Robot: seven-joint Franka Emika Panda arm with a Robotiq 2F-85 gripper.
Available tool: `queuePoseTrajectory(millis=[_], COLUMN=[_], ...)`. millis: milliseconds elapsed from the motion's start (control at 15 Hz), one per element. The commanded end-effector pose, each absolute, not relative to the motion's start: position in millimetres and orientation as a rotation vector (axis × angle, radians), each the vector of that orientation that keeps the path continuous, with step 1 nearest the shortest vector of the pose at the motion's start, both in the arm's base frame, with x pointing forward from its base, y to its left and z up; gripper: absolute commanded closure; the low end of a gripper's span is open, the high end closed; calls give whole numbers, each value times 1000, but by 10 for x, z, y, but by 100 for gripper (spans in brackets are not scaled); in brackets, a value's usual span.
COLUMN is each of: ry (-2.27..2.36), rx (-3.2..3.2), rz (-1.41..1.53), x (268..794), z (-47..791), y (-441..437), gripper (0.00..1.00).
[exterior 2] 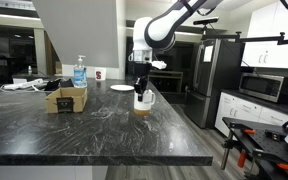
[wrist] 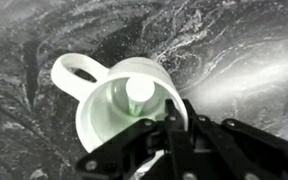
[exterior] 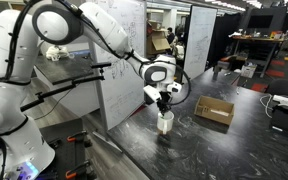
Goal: Move the mug forward
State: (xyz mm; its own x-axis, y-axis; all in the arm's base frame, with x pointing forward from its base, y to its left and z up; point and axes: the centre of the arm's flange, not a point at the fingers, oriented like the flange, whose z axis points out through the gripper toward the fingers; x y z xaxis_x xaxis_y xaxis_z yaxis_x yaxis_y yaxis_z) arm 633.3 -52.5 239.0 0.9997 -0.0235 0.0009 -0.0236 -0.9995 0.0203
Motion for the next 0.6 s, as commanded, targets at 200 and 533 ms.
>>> queuePoseTrajectory(millis=[200,533], ry=[8,-4], rx=[3142,3141], rz=[169,143], x=[5546,5512], z=[2406,2309], y=[-566,-576], gripper=[97,97])
